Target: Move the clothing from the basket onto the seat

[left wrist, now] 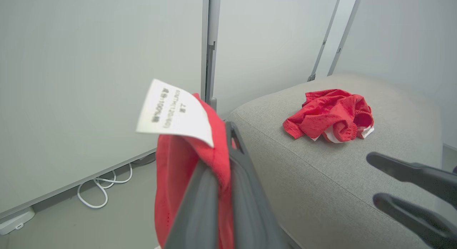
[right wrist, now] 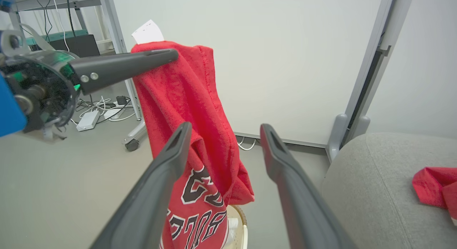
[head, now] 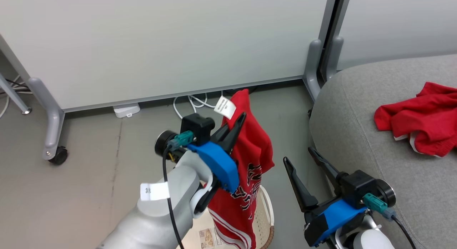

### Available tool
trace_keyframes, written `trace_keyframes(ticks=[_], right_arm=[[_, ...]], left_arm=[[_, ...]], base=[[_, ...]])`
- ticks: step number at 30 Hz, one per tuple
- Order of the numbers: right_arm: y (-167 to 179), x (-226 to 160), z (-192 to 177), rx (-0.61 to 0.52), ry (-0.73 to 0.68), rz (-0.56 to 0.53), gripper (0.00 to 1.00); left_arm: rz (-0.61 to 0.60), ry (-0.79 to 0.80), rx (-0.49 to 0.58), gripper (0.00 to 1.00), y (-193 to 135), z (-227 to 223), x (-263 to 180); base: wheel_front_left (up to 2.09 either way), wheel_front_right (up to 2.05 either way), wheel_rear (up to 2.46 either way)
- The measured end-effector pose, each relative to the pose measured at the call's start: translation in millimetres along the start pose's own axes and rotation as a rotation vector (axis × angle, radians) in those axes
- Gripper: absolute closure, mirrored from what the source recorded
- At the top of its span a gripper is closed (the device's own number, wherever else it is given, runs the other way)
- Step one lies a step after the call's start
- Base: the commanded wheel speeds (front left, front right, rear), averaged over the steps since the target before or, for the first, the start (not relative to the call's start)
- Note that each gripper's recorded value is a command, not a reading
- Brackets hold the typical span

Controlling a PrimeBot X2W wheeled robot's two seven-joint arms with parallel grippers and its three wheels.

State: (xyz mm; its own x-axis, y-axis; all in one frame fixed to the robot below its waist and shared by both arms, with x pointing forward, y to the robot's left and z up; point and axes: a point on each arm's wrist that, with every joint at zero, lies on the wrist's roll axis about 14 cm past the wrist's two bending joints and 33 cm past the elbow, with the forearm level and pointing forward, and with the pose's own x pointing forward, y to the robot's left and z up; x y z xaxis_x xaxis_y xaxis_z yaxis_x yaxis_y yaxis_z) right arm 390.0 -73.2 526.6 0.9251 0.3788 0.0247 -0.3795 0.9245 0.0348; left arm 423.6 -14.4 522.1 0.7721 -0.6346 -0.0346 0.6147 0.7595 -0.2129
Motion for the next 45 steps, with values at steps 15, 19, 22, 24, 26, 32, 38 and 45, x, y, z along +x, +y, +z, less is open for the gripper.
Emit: trace_keyframes(ticks=[15, 19, 22, 24, 26, 32, 38, 45], right_arm=[[18.7, -2.0, -2.9, -0.004, 0.02, 0.05, 0.0], [21.3, -2.0, -2.6, -0.003, 0.02, 0.057, 0.0], [21.9, -2.1, -2.3, -0.004, 0.02, 0.058, 0.0], [22.1, -2.3, -2.1, -0.004, 0.019, 0.058, 0.0], [22.1, -2.5, -2.1, -0.003, 0.019, 0.058, 0.0], [21.5, -2.9, -5.9, 0.004, 0.03, 0.056, 0.0], [23.1, 7.2, -8.2, -0.015, 0.042, 0.072, 0.0], [25.4, 27.4, -8.2, -0.062, 0.053, 0.107, 0.0]], left_arm=[[-0.083, -0.052, 0.07, 1.0, -23.0, 52.5, 16.4], [-0.1, -0.061, 0.076, 1.0, -28.0, 61.9, 18.8], [-0.105, -0.06, 0.076, 1.0, -29.8, 64.0, 19.4], [-0.107, -0.058, 0.077, 1.0, -30.3, 63.5, 19.5], [-0.107, -0.055, 0.073, 1.0, -30.5, 62.1, 19.2], [-0.109, -0.041, 0.064, 1.0, -31.1, 56.3, 19.8], [-0.121, -0.039, 0.056, 1.0, -34.0, 56.2, 22.1], [-0.13, -0.034, 0.053, 1.0, -36.7, 54.6, 22.4]], base=[[0.0, 0.0, 0.0], [0.0, 0.0, 0.0], [0.0, 0.0, 0.0], [0.0, 0.0, 0.0], [0.0, 0.0, 0.0], [0.0, 0.0, 0.0], [0.0, 0.0, 0.0], [0.0, 0.0, 0.0]])
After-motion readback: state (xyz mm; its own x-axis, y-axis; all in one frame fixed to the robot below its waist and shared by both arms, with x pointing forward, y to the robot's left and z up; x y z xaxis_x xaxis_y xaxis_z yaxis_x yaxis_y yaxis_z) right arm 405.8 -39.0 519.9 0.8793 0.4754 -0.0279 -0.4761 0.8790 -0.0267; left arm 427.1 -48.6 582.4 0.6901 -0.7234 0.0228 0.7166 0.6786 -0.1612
